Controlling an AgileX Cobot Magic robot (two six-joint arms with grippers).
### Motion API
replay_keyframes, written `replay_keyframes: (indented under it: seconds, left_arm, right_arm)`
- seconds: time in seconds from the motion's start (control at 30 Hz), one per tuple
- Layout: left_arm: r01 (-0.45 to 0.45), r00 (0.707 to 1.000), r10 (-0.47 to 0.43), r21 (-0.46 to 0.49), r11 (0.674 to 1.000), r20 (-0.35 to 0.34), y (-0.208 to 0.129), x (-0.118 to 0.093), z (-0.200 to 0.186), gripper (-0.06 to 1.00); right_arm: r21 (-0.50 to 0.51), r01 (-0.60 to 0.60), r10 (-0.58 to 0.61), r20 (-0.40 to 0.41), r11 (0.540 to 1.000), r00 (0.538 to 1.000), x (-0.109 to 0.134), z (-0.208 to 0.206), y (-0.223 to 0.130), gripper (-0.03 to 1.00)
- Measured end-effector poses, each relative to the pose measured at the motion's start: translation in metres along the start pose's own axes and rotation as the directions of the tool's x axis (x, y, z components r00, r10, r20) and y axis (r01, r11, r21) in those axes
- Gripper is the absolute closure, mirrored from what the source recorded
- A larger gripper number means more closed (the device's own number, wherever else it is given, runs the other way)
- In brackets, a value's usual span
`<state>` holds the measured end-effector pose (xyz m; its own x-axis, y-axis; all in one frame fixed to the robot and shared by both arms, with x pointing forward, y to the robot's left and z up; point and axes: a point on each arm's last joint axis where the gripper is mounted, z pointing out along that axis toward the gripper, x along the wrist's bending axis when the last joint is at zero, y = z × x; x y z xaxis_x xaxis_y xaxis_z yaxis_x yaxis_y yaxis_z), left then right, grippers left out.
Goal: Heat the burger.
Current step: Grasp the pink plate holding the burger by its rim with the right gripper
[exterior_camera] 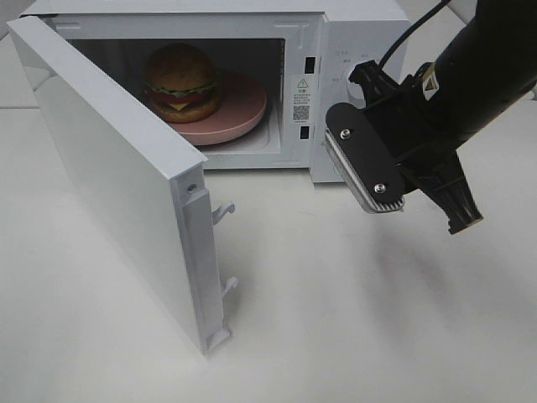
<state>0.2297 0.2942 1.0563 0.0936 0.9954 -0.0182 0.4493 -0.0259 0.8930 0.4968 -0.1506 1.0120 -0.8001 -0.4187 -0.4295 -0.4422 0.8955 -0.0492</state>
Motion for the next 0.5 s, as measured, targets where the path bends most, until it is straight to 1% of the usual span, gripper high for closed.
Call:
replay_keyframes:
  seconds: [0.03,0.07,0.1,0.13,0.17,0.2,0.23,0.27,0.3,0.33,0.37,0.4,0.47,0.5]
  left_arm:
    - [0.000,1.000,0.000,0.000,1.000,0.000,0.000,0.000,0.000,-0.05]
    - [0.000,1.000,0.000,0.000,1.000,0.000,0.000,0.000,0.000,-0.05]
    - [0.000,1.000,0.000,0.000,1.000,0.000,0.000,0.000,0.000,-0.05]
    - [0.000,1.000,0.000,0.000,1.000,0.000,0.000,0.000,0.000,-0.05]
    - [0.000,1.000,0.000,0.000,1.000,0.000,0.000,0.000,0.000,-0.05]
    - [0.000,1.000,0.000,0.000,1.000,0.000,0.000,0.000,0.000,-0.05]
    - [0.000,1.000,0.000,0.000,1.000,0.000,0.000,0.000,0.000,-0.05]
    - [0.000,1.000,0.000,0.000,1.000,0.000,0.000,0.000,0.000,-0.05]
    - [0.000,1.000,0.000,0.000,1.000,0.000,0.000,0.000,0.000,-0.05]
    - [0.000,1.000,0.000,0.000,1.000,0.000,0.000,0.000,0.000,-0.05]
    - [0.000,1.000,0.000,0.000,1.000,0.000,0.000,0.000,0.000,-0.05]
    - [0.000,1.000,0.000,0.000,1.000,0.000,0.000,0.000,0.000,-0.05]
    - [0.000,1.000,0.000,0.000,1.000,0.000,0.000,0.000,0.000,-0.05]
    - [0.000,1.000,0.000,0.000,1.000,0.000,0.000,0.000,0.000,-0.05]
  right_arm:
    - [-0.007,0.003,-0.003,0.017,1.000,1.000,-0.001,0.000,0.004,0.52]
    - [-0.007,0.003,-0.003,0.017,1.000,1.000,-0.001,0.000,0.004,0.52]
    - [-0.013,-0.007,0.007,0.024,1.000,1.000,-0.002,-0.001,0.007,0.35]
    - [-0.015,-0.016,0.017,0.026,1.000,1.000,-0.002,-0.001,0.008,0.27]
    - [-0.015,-0.016,0.017,0.026,1.000,1.000,-0.002,-0.001,0.008,0.27]
    - [-0.018,-0.049,0.049,0.033,0.999,0.998,-0.005,-0.001,0.008,0.14]
    - [-0.020,-0.068,0.069,0.039,0.997,0.997,-0.007,-0.001,0.008,0.09]
    - [-0.020,-0.068,0.069,0.039,0.997,0.997,-0.007,-0.001,0.008,0.09]
    - [-0.026,-0.101,0.102,0.058,0.995,0.993,-0.013,0.000,0.009,0.03]
    - [-0.028,-0.111,0.113,0.064,0.993,0.992,-0.017,0.000,0.009,0.02]
    - [-0.028,-0.111,0.113,0.064,0.993,0.992,-0.017,0.000,0.009,0.02]
    - [-0.031,-0.117,0.119,0.075,0.993,0.990,-0.024,0.001,0.010,0.01]
    - [-0.033,-0.114,0.117,0.077,0.993,0.990,-0.026,0.002,0.011,0.00]
    - [-0.039,-0.103,0.106,0.084,0.994,0.991,-0.032,0.003,0.016,0.00]
